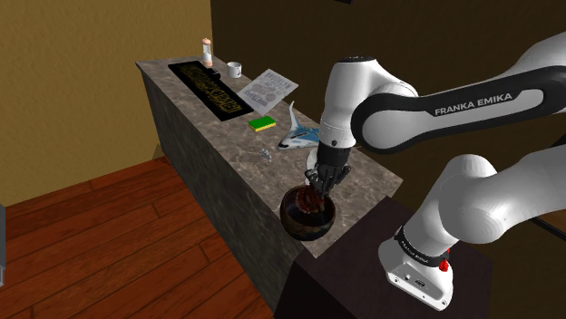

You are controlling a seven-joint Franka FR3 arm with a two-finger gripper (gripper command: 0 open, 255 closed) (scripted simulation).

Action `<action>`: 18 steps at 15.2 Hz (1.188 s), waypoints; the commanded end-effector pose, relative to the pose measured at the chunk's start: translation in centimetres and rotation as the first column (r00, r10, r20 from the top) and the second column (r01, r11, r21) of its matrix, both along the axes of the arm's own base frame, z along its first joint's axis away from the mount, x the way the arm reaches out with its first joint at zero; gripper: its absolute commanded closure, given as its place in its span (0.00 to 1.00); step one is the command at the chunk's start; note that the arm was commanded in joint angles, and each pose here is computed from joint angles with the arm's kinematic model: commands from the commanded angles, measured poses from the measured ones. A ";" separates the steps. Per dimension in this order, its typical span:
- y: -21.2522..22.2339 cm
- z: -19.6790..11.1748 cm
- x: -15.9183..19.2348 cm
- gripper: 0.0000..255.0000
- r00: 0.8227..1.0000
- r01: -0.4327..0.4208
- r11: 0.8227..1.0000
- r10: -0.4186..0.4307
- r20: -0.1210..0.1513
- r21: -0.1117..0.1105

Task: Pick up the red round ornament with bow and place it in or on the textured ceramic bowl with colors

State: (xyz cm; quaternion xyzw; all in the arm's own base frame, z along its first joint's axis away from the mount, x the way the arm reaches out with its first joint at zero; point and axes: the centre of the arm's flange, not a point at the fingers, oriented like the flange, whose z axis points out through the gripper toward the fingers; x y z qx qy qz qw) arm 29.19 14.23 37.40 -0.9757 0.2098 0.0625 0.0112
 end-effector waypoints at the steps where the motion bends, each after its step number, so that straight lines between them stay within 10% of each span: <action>1: 0.0 0.0 0.0 1.00 1.000 0.000 1.000 0.000 0.000 0.000; 2: 0.0 0.0 0.0 0.00 1.000 0.000 1.000 0.000 0.000 0.000; 18: -0.2 5.0 0.6 0.00 1.000 0.000 1.000 0.000 0.000 0.000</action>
